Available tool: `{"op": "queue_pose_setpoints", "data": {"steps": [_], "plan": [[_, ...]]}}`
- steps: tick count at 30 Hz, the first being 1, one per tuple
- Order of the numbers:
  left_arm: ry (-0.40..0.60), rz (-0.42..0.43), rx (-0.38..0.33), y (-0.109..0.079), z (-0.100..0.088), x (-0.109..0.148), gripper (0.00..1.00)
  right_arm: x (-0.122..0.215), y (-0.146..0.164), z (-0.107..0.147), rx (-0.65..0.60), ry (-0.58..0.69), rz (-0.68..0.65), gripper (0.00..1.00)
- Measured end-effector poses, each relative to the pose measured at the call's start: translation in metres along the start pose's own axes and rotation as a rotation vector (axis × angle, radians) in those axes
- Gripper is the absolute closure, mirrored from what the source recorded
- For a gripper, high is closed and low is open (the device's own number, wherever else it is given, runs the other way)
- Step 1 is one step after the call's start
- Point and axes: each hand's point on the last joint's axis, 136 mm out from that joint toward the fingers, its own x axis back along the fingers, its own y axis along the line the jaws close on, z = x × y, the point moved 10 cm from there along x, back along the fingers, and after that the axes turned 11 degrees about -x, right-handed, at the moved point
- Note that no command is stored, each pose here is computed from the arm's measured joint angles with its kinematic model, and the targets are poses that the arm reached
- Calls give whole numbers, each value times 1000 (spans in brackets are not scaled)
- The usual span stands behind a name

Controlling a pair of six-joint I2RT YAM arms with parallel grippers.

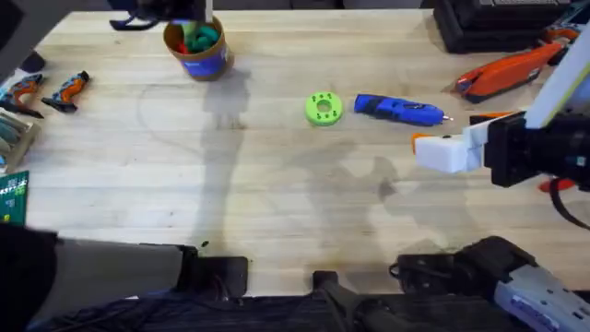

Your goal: Pick up the gripper from the table and insert it into the empty holder that is missing its gripper. Then pick up a screw, insert it into the mounting hole, and use the screwdriver to tighten it. Finally, clean up the table by picking up the vegetable and placing it into the bucket.

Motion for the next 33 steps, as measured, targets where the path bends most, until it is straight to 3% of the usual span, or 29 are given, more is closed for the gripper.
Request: {"op": "queue_pose_setpoints", "data": {"steps": [5,9,13,15,19,20,26,33], "plan": [[-57,-37,16,12,-9,-38,974,0,0,0,0,0,0,13],[-30,-49,28,19,-3,-75,974,0,0,0,0,0,0,13],[1,-53,37,23,5,-94,973,0,0,0,0,0,0,12],[4,-55,33,25,6,-94,723,0,0,0,0,0,0,13],[-1,-54,34,25,5,-92,90,0,0,0,0,-1,0,13],[3,-52,35,25,5,-91,40,0,0,0,0,-1,0,13],[85,-36,63,23,16,-70,15,0,0,0,0,0,0,13],[180,-15,128,20,32,19,15,0,0,0,0,0,0,13]]}}
